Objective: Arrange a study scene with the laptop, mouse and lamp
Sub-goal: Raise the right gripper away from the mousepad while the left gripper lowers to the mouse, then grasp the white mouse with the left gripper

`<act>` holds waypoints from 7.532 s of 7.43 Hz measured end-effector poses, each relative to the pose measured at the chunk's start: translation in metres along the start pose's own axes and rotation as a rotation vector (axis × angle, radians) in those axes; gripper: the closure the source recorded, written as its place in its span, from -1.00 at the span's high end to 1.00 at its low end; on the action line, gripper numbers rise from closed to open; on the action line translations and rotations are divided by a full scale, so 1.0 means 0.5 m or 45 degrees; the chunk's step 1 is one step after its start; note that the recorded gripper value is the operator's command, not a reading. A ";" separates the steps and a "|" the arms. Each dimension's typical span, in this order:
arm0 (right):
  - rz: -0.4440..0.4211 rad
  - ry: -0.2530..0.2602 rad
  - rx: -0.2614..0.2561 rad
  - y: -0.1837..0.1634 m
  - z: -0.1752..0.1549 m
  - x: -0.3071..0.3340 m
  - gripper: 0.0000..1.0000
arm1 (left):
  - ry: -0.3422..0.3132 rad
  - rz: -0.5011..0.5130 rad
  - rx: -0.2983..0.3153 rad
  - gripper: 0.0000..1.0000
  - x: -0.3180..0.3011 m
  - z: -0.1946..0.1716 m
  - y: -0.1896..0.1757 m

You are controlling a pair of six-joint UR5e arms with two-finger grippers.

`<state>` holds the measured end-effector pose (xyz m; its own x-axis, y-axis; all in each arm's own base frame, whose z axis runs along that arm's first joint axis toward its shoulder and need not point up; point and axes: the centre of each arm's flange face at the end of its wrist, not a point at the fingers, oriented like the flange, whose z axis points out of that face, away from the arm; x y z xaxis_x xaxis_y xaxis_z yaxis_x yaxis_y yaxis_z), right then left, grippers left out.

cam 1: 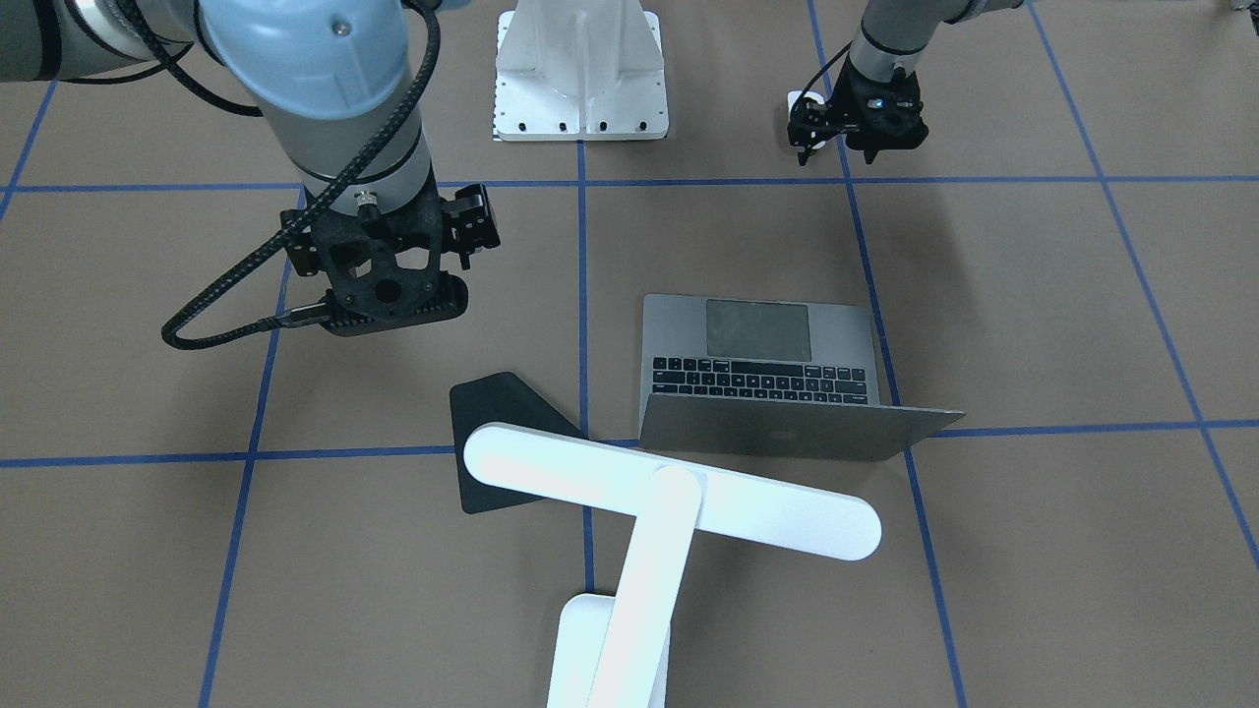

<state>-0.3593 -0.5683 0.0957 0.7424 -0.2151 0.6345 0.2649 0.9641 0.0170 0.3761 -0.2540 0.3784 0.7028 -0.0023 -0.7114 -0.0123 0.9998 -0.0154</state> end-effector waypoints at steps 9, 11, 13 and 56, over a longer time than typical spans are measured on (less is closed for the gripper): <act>-0.232 0.016 0.136 0.117 0.011 0.094 1.00 | 0.025 0.099 -0.222 0.99 -0.027 0.094 0.176; -0.249 0.016 0.140 0.121 0.011 0.096 1.00 | 0.038 0.111 -0.238 0.96 -0.023 0.109 0.188; -0.251 0.015 0.141 0.123 0.009 0.096 1.00 | 0.055 0.122 -0.270 0.94 -0.010 0.114 0.195; -0.292 0.055 0.183 0.140 0.007 0.072 1.00 | 0.128 0.133 -0.364 0.24 0.022 0.101 0.141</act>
<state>-0.3160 -0.5081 0.1225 0.6996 -0.4336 0.5679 0.3413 0.9011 0.2676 0.4189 -0.1826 0.4052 0.6137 0.0839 -0.7851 -0.2898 0.9489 -0.1252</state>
